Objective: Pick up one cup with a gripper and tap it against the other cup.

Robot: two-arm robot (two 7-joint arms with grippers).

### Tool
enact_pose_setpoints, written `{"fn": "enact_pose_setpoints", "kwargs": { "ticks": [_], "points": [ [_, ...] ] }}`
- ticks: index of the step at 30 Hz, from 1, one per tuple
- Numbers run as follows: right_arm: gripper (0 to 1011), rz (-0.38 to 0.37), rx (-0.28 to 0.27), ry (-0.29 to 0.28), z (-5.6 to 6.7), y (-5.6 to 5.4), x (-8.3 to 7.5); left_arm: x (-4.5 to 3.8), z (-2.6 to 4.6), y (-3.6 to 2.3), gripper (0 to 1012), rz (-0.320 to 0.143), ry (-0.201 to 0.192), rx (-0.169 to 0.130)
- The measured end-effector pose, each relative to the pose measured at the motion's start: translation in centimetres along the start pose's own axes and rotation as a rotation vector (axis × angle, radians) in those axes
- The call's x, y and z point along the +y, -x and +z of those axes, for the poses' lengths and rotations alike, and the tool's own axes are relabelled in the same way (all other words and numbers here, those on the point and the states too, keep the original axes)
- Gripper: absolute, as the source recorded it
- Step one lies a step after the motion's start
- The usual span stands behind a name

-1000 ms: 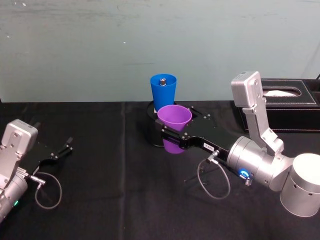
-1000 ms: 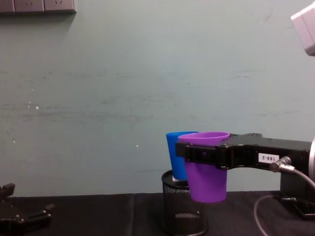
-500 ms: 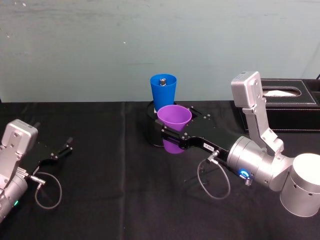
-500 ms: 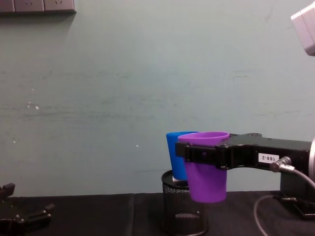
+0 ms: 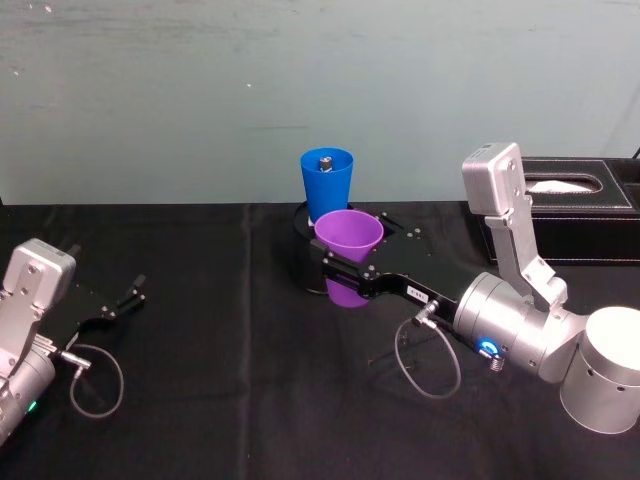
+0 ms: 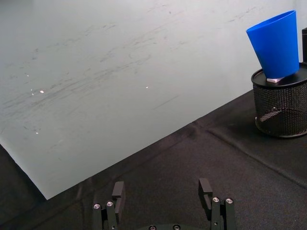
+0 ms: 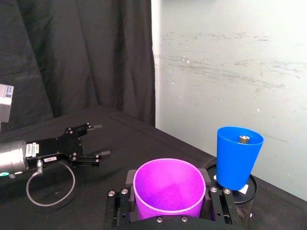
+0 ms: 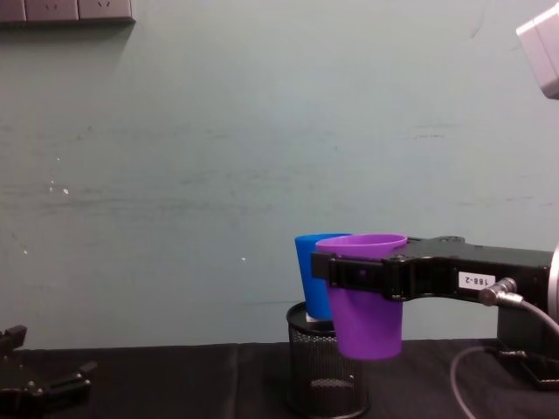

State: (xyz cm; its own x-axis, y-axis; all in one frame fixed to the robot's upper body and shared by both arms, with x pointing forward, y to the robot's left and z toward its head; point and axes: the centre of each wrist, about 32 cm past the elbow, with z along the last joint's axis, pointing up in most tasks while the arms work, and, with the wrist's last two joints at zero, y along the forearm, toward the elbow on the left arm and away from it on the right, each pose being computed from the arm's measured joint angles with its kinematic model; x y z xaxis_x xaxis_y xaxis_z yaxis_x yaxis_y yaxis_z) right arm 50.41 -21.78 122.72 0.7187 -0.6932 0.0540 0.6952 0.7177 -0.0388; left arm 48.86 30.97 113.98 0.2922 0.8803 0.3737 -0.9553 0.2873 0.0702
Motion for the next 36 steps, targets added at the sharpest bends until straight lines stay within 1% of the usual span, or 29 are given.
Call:
{"fn": "enact_pose_setpoints", "kwargs": {
  "ticks": [36],
  "points": [
    [762, 0.0, 0.0, 0.0, 0.0, 0.0, 0.0, 0.0, 0.0, 0.0, 1000, 0.0, 0.0, 0.0]
  ]
}}
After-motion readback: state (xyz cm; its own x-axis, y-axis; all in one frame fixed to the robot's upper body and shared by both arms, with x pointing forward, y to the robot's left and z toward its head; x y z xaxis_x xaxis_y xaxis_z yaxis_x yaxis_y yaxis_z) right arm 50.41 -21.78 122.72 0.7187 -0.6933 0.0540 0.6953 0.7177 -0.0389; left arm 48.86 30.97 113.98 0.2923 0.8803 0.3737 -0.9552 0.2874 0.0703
